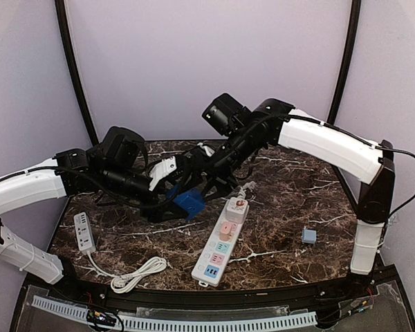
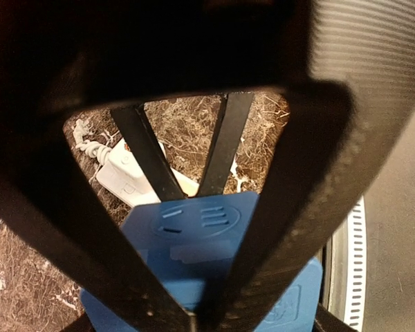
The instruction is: Insert the plug
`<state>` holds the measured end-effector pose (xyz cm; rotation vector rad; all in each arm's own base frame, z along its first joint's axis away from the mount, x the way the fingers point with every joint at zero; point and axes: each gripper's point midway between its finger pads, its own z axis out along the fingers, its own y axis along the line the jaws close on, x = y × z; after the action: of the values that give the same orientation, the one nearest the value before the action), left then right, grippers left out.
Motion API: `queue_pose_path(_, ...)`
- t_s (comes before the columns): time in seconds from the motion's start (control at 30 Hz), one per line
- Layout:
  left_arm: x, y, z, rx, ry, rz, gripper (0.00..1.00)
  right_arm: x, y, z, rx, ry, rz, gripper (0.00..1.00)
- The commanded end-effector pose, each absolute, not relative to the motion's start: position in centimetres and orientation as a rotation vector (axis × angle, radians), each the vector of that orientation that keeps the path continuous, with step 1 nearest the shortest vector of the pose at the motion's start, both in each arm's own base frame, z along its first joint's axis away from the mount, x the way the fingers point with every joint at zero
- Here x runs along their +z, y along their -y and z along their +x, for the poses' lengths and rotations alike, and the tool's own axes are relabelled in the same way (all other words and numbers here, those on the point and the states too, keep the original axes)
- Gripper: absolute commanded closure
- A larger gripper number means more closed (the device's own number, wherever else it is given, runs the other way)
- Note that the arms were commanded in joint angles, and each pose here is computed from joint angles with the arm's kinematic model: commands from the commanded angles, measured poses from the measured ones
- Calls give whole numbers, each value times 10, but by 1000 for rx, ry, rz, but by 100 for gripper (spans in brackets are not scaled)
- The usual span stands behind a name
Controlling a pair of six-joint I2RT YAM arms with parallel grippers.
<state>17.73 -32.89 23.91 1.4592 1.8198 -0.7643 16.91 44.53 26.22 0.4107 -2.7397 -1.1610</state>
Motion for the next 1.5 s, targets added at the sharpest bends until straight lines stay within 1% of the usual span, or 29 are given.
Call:
queue_pose_path(0.0,249,330,177,-773,-1818,1439,29,265,-449,164,-1150,2743,460,100)
queue_pose_path(0.33,266,335,185,-790,-1794,1355,31,259,-447,164,-1124,2748,459,100)
queue_pose_path(0.53,263,336,184,-795,-1800,1357,38,259,-447,164,-1133,2748,458,100)
queue_pose_path(0.7,263,335,184,-797,-1796,1359,40,257,-448,163,-1131,2739,452,100)
queue_pose_path(0.77,264,335,183,-800,-1793,1363,50,255,-448,163,-1125,2739,450,100)
queue_pose_path(0.8,264,335,183,-800,-1792,1366,62,255,-448,163,-1123,2738,448,100)
queue_pose_path(0.83,263,335,183,-801,-1794,1368,69,254,-448,163,-1118,2738,440,100)
queue_pose_path(0.87,262,335,182,-800,-1796,1372,81,254,-448,163,-1116,2739,436,99)
queue_pose_path(0.9,262,335,182,-800,-1798,1372,86,253,-447,163,-1114,2742,429,97)
queue_pose_path(0.93,260,334,182,-797,-1804,1374,93,253,-447,164,-1109,2745,419,93)
queue_pose_path(1.0,260,332,182,-787,-1810,1370,98,253,-446,165,-1107,2753,402,84)
queue_pose_path(1.03,261,330,181,-786,-1807,1365,99,253,-444,166,-1102,2760,390,78)
queue_pose_path(1.07,259,329,180,-784,-1813,1364,99,252,-443,168,-1096,2771,376,67)
queue_pose_path(1.1,261,327,179,-787,-1807,1358,99,252,-441,170,-1093,2779,363,59)
queue_pose_path(1.2,259,321,175,-792,-1814,1347,99,253,-435,178,-1093,2809,323,41)
queue_pose_path(1.27,257,317,172,-797,-1821,1338,99,257,-430,186,-1107,2825,302,35)
queue_pose_path(1.4,250,310,167,-805,-1844,1318,99,267,-423,202,-1152,2851,264,17)
queue_pose_path(1.47,247,307,164,-809,-1854,1308,99,270,-419,209,-1169,2858,248,12)
